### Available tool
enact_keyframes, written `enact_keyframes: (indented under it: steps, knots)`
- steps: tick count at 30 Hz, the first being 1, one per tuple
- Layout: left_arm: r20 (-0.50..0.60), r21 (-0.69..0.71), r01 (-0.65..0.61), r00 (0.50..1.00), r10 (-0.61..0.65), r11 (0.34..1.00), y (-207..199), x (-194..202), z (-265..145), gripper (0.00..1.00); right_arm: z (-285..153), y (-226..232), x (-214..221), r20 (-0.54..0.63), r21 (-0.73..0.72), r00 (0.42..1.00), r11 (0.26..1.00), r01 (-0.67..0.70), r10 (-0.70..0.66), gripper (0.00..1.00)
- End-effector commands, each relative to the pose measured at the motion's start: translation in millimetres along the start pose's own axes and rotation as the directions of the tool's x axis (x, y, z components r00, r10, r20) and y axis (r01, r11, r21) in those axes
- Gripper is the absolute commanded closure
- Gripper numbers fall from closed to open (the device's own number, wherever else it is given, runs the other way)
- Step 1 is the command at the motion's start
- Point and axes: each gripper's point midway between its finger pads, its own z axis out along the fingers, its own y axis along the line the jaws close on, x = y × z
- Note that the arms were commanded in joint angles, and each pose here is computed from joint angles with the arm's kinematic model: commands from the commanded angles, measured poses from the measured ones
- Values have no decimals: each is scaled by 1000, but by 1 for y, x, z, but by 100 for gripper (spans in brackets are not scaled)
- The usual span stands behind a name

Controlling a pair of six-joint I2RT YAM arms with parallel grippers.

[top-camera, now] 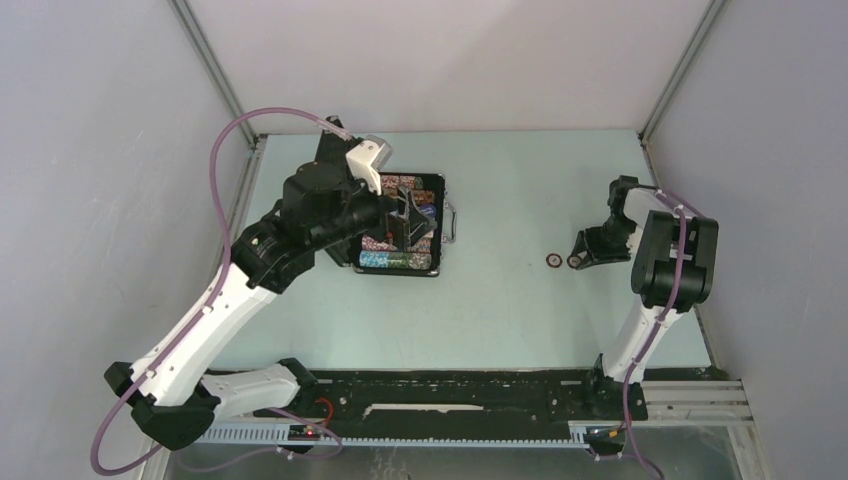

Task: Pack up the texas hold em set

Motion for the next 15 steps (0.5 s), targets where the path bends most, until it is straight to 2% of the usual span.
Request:
enact_keyframes:
  steps: [1,6,15]
  knots:
    - [45,36,2,999,-4,999,-8,-11,-8,0,-2,-8,3,19,3,1000,1000,-2,2,55]
    - [50,39,3,999,-5,999,-8,-12,-9,0,-17,-7,3,39,-31,999,999,17,-15,60]
    - [48,42,4,999,-6,999,-9,-11,-8,0,-36,-4,18,55,-77,995,993,88,-84,60]
